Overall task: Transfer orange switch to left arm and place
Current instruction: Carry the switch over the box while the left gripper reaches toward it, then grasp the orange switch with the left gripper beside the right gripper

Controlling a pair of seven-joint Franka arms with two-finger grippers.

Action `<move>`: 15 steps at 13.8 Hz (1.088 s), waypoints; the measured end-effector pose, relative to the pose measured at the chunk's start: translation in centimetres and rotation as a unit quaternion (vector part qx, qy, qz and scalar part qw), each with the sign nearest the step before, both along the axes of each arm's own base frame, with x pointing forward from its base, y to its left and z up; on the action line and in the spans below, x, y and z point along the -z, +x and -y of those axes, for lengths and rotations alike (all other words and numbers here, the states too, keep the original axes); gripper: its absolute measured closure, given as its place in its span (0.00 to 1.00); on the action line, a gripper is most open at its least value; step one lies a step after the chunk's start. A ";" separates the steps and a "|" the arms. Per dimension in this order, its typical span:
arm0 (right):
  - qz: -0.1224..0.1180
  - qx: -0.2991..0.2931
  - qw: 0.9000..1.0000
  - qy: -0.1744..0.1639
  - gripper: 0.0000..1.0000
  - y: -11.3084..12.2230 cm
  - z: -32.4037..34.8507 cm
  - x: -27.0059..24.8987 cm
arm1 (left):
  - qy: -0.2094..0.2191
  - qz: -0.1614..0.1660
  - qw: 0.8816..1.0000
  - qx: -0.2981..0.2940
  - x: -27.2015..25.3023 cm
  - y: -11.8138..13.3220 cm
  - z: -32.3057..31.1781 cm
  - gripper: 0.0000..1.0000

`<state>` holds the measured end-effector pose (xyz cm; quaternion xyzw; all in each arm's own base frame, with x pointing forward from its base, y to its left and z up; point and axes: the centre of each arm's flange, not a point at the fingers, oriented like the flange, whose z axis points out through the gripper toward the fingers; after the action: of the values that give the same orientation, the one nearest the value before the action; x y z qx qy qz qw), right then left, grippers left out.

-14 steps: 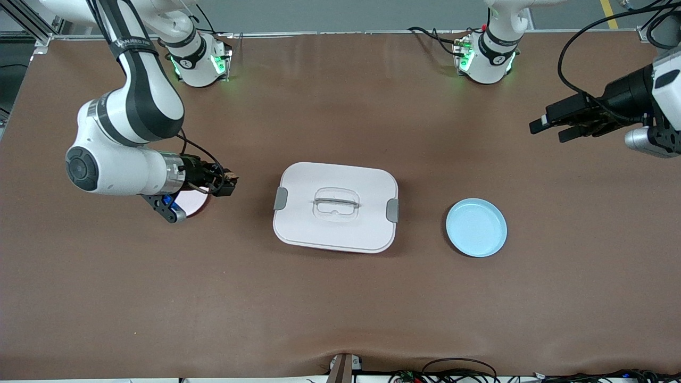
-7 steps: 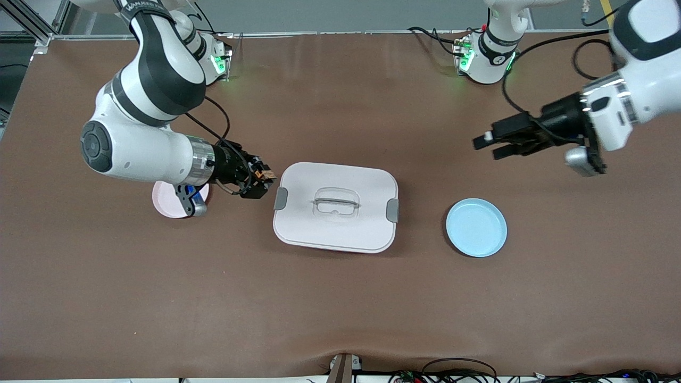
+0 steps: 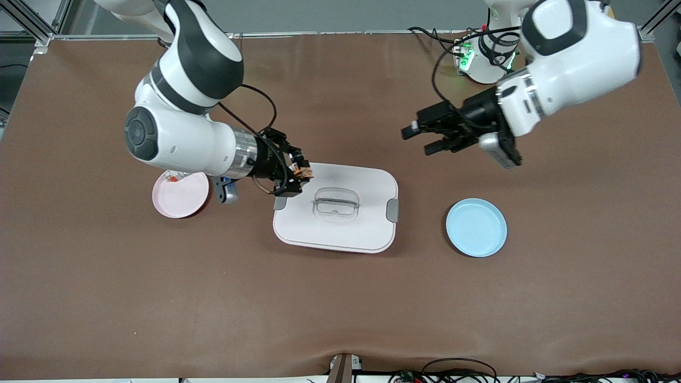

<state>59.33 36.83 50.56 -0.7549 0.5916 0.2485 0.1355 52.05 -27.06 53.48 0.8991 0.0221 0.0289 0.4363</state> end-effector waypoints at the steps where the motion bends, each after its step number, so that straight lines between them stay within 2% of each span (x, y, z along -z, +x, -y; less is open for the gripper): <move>1: 0.001 0.009 1.000 0.001 0.26 0.0 -0.8 -0.3 | 0.000 -0.004 1.000 0.004 0.7 -0.1 0.9 0.00; 4: 0.014 0.030 0.999 0.010 0.26 -0.4 -3.3 -1.5 | -0.004 -0.011 1.000 0.002 2.8 0.1 2.8 0.00; 8: 0.038 0.055 0.997 0.027 0.26 -1.1 -6.2 -2.3 | -0.020 -0.031 0.999 -0.025 3.6 -1.2 6.9 0.00; 15: 0.047 0.074 0.995 0.039 0.26 -1.6 -8.1 -3.4 | -0.021 -0.048 0.998 -0.041 5.2 -0.7 7.3 0.00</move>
<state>57.72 44.89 54.01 -0.7139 0.6287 0.2254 0.2105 51.37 -34.38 48.25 0.8885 0.0804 0.0027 0.4517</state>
